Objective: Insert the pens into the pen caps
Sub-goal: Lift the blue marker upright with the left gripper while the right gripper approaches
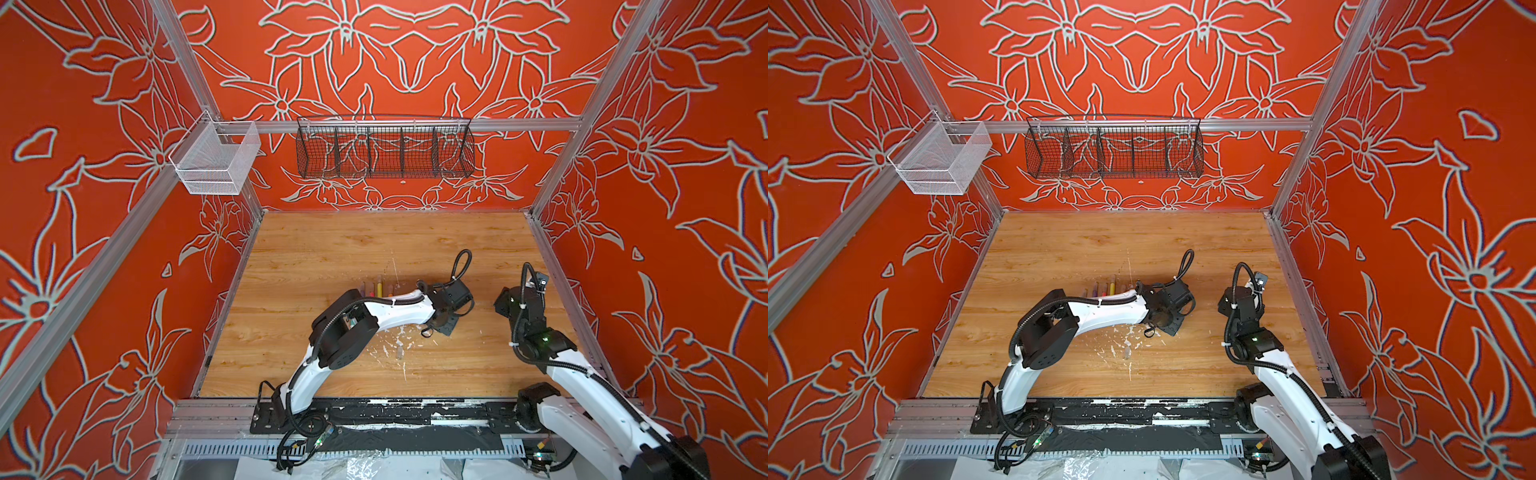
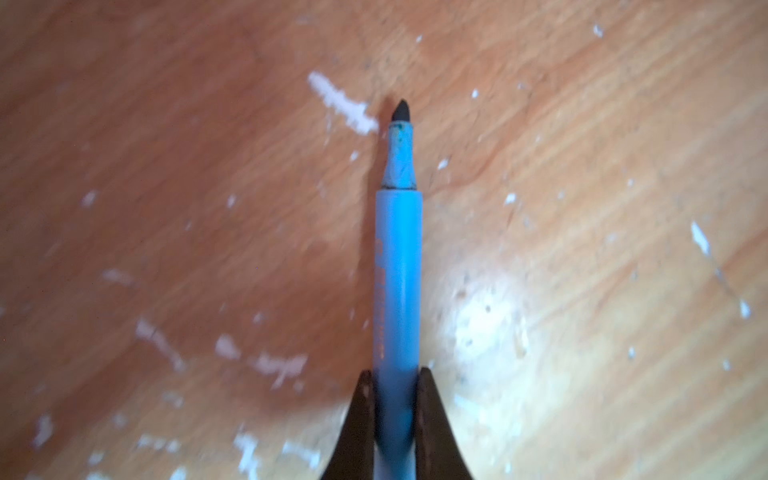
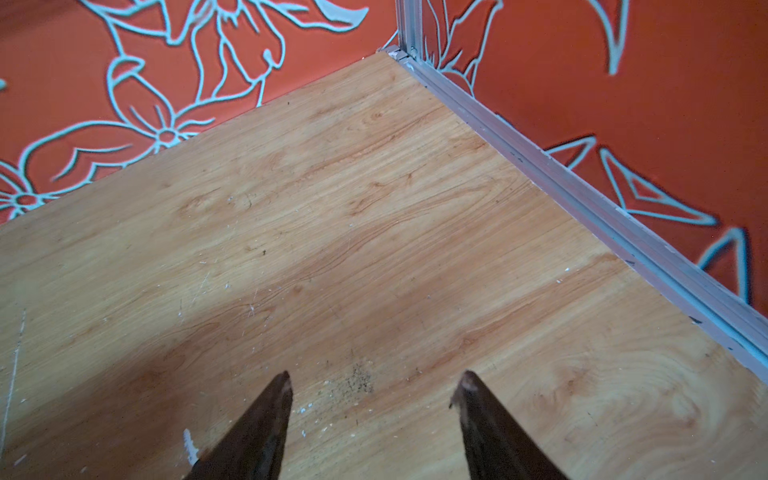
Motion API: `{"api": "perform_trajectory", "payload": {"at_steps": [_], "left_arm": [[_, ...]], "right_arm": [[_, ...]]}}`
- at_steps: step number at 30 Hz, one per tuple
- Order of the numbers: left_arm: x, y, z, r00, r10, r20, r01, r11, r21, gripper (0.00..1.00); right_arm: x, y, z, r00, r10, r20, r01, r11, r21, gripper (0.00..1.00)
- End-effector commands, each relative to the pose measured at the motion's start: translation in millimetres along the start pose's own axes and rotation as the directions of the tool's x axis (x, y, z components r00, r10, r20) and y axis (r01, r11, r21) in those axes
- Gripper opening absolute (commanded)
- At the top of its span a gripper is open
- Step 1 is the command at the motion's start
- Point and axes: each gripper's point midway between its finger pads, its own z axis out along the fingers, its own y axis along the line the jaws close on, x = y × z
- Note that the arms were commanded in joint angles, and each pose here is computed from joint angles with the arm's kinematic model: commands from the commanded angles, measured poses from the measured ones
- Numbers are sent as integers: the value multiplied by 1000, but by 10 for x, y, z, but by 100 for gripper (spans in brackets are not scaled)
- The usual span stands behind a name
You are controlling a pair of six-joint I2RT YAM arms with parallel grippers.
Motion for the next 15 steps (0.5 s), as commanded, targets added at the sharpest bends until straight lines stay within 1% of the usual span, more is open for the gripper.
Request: {"api": "perform_trajectory", "payload": {"at_steps": [1,4,7,11,14,15], "left_arm": [[-336,44,-638,987,-29,161,23,999,42,0],[-434,185,-1041,964,-20,266,10,999,37,0],[-474,225,-1335,929,26,368,-50,997,56,0],[-390,312,-1449,874,115,473,-140,990,19,0],[-244,414,-1451,821,128,556,-158,987,6,0],[-212,429,-1482,813,116,571,-151,988,15,0]], "right_arm": [[75,142,-26,998,18,-54,-22,996,-87,66],[80,365,-108,993,47,-110,-68,978,-199,65],[55,595,-264,985,78,-152,-122,942,-312,64],[6,963,-623,976,100,-193,-184,853,-488,64],[-29,1207,-927,973,94,-211,-205,774,-600,65],[-22,1268,-1005,970,94,-222,-217,745,-631,67]]}}
